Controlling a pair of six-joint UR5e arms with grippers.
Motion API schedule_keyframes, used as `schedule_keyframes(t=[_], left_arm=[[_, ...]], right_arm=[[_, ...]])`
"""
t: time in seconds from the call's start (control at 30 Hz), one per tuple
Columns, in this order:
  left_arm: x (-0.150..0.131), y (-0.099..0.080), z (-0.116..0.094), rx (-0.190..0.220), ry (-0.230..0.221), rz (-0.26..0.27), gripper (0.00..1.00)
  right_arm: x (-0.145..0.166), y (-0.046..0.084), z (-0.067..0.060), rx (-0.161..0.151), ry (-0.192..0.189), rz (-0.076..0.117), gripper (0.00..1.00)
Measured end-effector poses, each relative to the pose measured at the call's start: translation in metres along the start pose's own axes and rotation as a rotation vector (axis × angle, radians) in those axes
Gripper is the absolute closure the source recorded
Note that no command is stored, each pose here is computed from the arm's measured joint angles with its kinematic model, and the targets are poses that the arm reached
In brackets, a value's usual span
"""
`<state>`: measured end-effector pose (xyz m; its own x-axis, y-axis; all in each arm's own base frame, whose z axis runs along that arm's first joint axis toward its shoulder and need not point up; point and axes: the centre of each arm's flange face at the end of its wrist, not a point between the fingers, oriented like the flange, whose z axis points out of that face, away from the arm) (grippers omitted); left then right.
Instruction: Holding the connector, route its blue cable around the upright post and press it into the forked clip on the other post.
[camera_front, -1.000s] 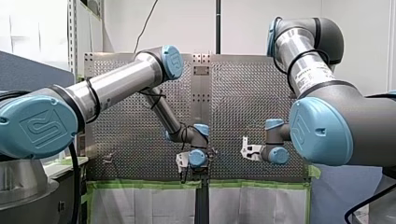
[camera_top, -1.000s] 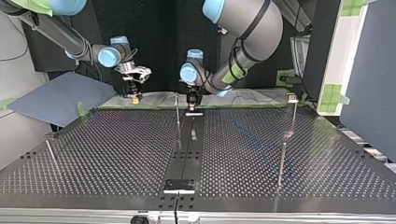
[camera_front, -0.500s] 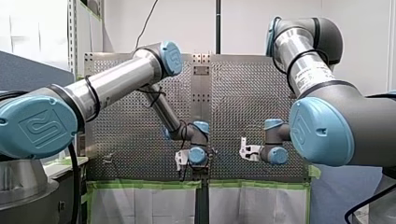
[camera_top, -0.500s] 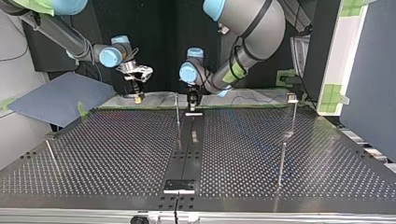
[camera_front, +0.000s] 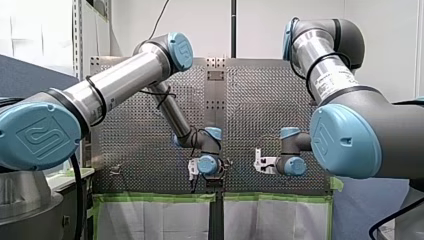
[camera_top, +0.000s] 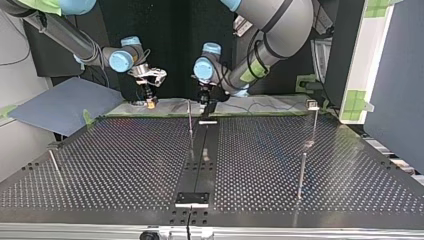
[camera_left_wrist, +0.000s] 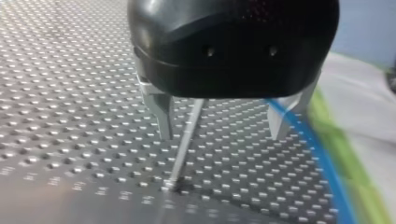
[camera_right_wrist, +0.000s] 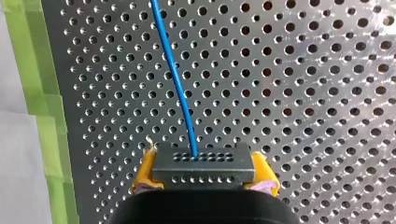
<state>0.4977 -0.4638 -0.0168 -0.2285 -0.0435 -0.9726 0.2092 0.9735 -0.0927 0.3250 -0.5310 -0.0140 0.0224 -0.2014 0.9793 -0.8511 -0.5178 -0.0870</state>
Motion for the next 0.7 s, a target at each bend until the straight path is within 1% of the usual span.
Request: schedule_keyframes(t=[0.23,0.43,0.57,0.7], left_arm=[[0.023,0.012,-0.021,-0.010,0.062,0.033,0.00],[0.035,0.016,-0.041,-0.008,0.096,0.074,0.00],[0.029,0.011,-0.049,-0.005,0.089,0.080,0.00],[0.015,0.006,-0.051,-0.002,0.065,0.073,0.00]], right_arm=[[0.000,0.002,0.000,-0.005,0.001,0.004,1.00],[0.000,0.003,0.000,-0.008,0.000,0.006,1.00],[0.000,0.004,0.000,-0.008,0.001,0.006,1.00],[0.001,0.004,0.000,-0.008,0.005,0.006,1.00]])
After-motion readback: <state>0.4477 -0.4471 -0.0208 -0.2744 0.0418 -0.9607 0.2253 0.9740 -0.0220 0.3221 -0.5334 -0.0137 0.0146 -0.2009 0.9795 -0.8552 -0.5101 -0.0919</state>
